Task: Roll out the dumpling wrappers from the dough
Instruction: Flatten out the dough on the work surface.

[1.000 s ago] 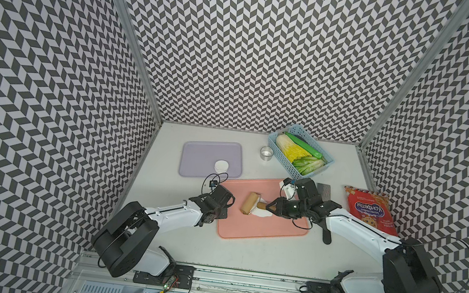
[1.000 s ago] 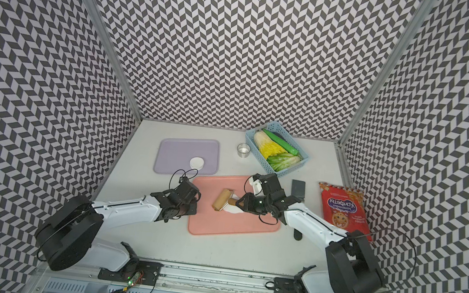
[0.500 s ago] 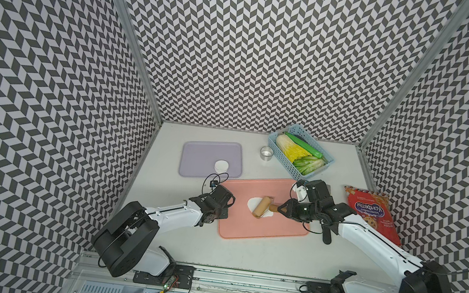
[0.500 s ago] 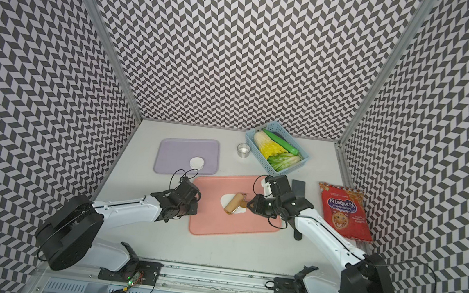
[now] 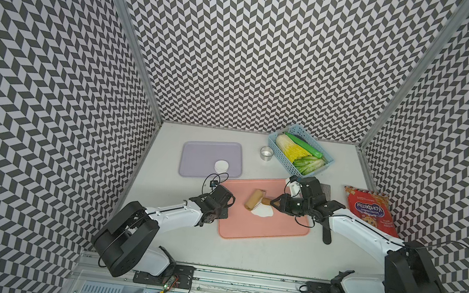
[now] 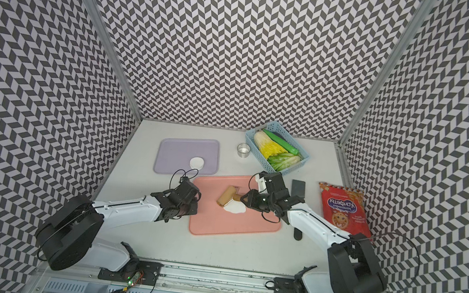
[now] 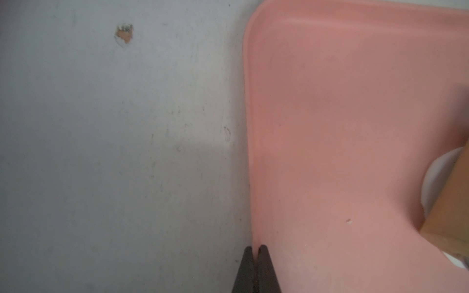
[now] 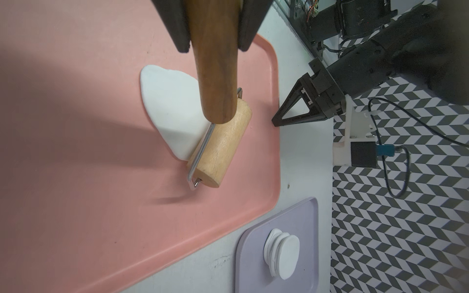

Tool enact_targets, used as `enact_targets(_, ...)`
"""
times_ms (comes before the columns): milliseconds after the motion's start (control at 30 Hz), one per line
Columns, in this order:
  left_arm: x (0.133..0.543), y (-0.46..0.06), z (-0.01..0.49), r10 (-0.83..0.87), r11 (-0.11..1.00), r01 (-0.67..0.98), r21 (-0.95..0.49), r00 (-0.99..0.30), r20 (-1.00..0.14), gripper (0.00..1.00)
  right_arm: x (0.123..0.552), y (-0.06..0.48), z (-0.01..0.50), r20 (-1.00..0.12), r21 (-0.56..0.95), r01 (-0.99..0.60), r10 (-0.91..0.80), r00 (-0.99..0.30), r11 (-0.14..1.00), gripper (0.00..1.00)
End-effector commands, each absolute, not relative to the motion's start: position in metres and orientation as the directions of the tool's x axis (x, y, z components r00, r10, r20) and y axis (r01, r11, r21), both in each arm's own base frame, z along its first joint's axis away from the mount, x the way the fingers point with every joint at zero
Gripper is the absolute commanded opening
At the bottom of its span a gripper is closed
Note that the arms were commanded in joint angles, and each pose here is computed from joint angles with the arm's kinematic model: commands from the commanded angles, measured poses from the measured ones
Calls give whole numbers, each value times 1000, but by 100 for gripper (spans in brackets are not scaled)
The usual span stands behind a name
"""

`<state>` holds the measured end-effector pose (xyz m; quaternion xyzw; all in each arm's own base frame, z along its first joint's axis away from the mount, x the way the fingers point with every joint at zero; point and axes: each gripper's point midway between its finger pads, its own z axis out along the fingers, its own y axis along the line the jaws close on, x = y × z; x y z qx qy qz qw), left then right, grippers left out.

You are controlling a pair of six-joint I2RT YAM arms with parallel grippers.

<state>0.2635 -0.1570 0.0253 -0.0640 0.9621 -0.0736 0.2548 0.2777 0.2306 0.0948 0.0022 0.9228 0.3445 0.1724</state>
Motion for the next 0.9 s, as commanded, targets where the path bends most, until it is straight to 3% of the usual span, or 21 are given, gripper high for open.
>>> enact_targets(0,250,-155,12,-100,990,-48,-129,-895,-434,0,234,148,1,-135,267,151,192,-972,952,0)
enact_targets(433,249,-154,13,-103,990,-52,-128,-895,-435,0,233,115,54,-241,253,211,272,-932,944,0)
enact_targets(867,248,-153,13,-100,991,-50,-127,-895,-435,0,223,113,-4,-175,151,204,229,-958,967,0)
